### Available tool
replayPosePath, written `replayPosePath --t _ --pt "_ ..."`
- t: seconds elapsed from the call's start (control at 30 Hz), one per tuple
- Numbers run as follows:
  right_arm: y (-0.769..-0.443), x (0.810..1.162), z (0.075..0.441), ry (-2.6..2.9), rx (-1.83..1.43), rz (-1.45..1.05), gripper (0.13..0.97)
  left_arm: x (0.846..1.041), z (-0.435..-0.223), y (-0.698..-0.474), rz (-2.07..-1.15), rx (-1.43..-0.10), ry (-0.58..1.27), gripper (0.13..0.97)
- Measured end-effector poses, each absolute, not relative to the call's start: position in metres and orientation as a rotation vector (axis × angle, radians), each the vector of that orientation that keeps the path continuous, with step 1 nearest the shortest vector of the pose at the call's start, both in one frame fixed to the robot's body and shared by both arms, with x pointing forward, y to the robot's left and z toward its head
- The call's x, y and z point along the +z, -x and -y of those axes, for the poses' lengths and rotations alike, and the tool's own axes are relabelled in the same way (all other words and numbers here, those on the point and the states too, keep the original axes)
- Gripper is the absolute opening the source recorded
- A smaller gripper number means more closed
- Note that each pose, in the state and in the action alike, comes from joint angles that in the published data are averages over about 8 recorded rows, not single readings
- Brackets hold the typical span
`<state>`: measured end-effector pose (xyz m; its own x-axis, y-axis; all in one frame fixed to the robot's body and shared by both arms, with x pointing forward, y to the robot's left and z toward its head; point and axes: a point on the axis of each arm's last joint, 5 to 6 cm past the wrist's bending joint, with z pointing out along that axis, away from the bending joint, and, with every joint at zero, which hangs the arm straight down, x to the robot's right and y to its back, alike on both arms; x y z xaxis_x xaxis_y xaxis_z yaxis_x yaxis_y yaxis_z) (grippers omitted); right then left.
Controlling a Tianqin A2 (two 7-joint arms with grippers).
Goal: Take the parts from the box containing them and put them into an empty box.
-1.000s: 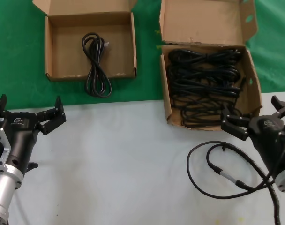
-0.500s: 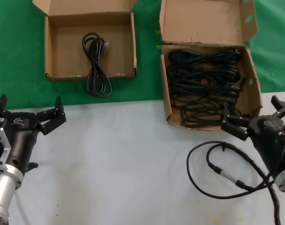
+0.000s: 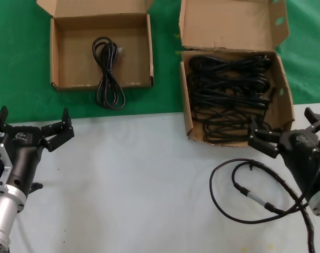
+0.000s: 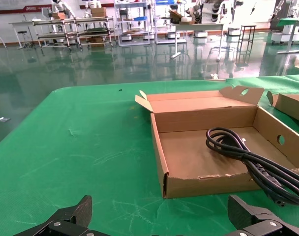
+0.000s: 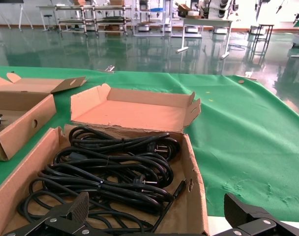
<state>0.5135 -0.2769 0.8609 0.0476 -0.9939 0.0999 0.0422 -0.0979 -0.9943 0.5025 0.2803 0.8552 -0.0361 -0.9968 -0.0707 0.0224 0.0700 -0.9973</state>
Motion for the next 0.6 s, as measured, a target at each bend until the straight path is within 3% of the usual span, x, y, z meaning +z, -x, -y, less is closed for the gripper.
replayPosePath --t 0.6 --pt "-0.5135 0.8609 0.2769 1.275 -1.263 -1.095 0.966 0.8552 -0.2803 -0.5025 -1.253 -1.194 1.124 0.966"
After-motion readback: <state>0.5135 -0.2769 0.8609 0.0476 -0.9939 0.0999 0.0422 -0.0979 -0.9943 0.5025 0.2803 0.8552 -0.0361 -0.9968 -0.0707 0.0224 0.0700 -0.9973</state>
